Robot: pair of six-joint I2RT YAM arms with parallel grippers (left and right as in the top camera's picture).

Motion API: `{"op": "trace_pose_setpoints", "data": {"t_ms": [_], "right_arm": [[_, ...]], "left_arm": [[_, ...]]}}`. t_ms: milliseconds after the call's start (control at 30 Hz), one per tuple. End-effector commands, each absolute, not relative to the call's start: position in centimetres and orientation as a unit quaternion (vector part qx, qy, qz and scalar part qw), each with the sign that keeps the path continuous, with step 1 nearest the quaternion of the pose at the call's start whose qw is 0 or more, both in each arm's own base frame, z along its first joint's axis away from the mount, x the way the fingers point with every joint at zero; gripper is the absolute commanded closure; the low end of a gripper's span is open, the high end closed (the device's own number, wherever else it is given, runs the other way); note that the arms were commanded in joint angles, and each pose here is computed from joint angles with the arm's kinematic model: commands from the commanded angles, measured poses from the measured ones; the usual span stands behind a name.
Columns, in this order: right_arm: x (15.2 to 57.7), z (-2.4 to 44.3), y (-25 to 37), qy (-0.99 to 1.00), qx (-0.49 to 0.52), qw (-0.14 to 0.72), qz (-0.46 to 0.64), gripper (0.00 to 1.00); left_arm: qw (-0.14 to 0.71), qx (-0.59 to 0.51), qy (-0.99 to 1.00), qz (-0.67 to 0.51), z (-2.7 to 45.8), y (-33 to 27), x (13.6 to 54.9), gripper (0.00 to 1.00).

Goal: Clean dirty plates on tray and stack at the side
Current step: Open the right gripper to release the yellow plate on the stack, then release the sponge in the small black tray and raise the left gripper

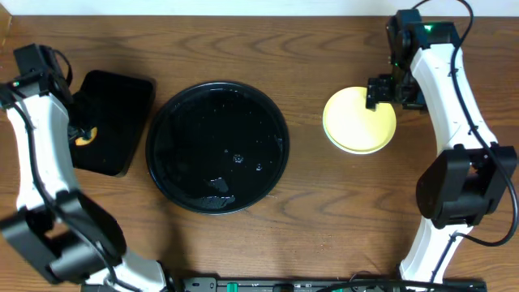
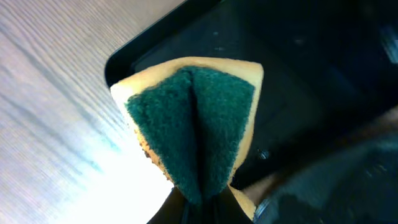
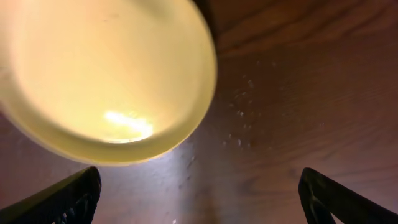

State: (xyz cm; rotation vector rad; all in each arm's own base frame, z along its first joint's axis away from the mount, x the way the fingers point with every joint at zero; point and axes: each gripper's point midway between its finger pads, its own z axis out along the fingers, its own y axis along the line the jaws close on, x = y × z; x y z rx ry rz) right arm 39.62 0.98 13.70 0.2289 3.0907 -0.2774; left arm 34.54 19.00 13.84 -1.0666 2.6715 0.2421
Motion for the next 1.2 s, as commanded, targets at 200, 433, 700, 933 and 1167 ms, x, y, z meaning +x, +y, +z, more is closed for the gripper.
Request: {"op": "trace_pose_setpoints", "data": {"t_ms": [200, 433, 700, 933, 1167], "right_arm": [[39.1, 16.2, 7.6, 0.997, -0.012, 0.046, -0.067, 0.01], [38.6, 16.2, 9.8, 0.996, -0.041, 0.049, -0.070, 0.01], [38.5, 16.3, 9.9, 0.995, -0.043, 0.049, -0.070, 0.01], [39.8, 19.4, 9.4, 0.989, -0.039, 0.117, -0.078, 0.01], [41.6, 26.0, 10.1, 0.967, -0.034, 0.249, -0.040, 0.01]], "left_arm": [[0.064, -0.358, 0.929, 0.072, 7.4, 19.3, 35.5, 0.92], [0.032, -0.357, 0.931, 0.069, 4.9, 19.2, 35.2, 0.56], [0.031, -0.357, 0.932, 0.059, 4.9, 18.8, 35.2, 0.33], [0.034, -0.355, 0.933, 0.043, 6.5, 18.2, 35.5, 0.33], [0.110, -0.345, 0.931, 0.047, 12.2, 17.6, 36.4, 0.30]]}}
